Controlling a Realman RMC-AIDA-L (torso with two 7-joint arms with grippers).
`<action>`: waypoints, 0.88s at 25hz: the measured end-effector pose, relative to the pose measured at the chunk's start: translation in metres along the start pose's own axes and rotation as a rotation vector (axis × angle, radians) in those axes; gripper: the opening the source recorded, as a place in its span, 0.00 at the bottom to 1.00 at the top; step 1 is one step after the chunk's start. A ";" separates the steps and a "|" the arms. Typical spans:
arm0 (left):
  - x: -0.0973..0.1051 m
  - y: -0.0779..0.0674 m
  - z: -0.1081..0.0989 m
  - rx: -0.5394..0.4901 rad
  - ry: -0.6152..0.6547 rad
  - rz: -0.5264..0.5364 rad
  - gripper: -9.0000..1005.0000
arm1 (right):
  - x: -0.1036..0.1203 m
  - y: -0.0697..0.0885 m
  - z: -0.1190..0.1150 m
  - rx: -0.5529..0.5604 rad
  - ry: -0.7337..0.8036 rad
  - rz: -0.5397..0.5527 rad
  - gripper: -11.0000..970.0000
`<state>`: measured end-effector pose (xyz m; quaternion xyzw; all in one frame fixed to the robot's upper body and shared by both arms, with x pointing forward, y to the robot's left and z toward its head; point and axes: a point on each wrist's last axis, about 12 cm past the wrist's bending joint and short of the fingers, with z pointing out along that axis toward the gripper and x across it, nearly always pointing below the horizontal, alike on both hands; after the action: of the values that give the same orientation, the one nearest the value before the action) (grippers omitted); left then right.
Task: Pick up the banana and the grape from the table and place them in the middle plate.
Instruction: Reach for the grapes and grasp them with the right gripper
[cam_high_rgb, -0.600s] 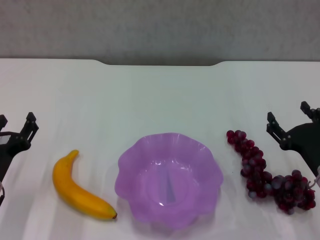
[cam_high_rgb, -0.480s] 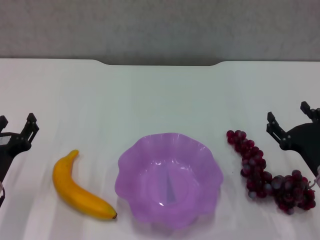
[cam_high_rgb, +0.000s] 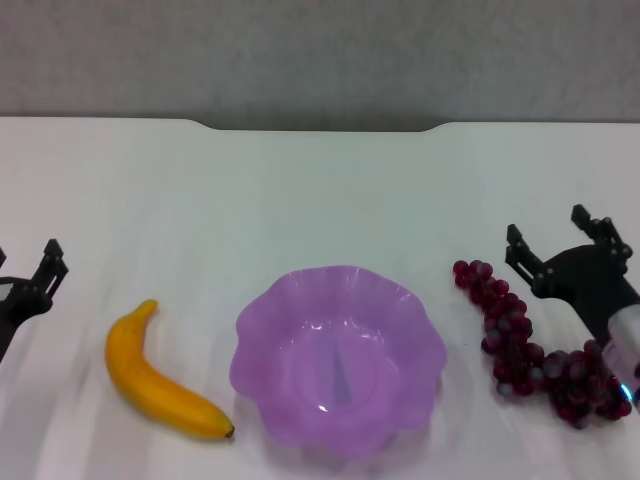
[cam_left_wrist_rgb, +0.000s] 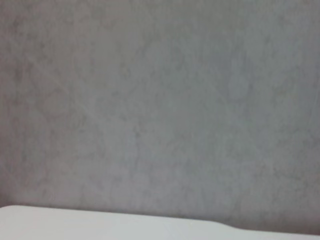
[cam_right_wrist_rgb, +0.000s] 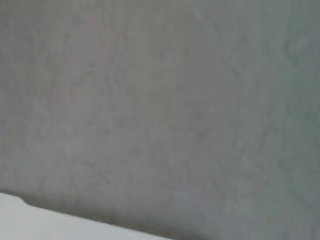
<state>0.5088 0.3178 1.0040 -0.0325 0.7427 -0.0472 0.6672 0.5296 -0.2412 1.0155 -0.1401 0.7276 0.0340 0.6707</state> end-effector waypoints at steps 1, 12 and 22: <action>0.001 0.002 -0.001 -0.004 0.006 0.003 0.75 | -0.001 0.002 0.001 0.007 0.019 0.002 0.87; 0.002 0.003 0.000 -0.008 0.014 0.012 0.75 | -0.043 0.002 0.010 -0.013 0.253 0.025 0.86; 0.002 0.002 0.002 -0.007 0.023 0.014 0.75 | -0.068 -0.020 0.021 -0.237 0.476 0.271 0.85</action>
<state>0.5106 0.3199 1.0017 -0.0291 0.7508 -0.0406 0.6586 0.5587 -0.2445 1.0829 -0.1228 0.8675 0.1741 0.4494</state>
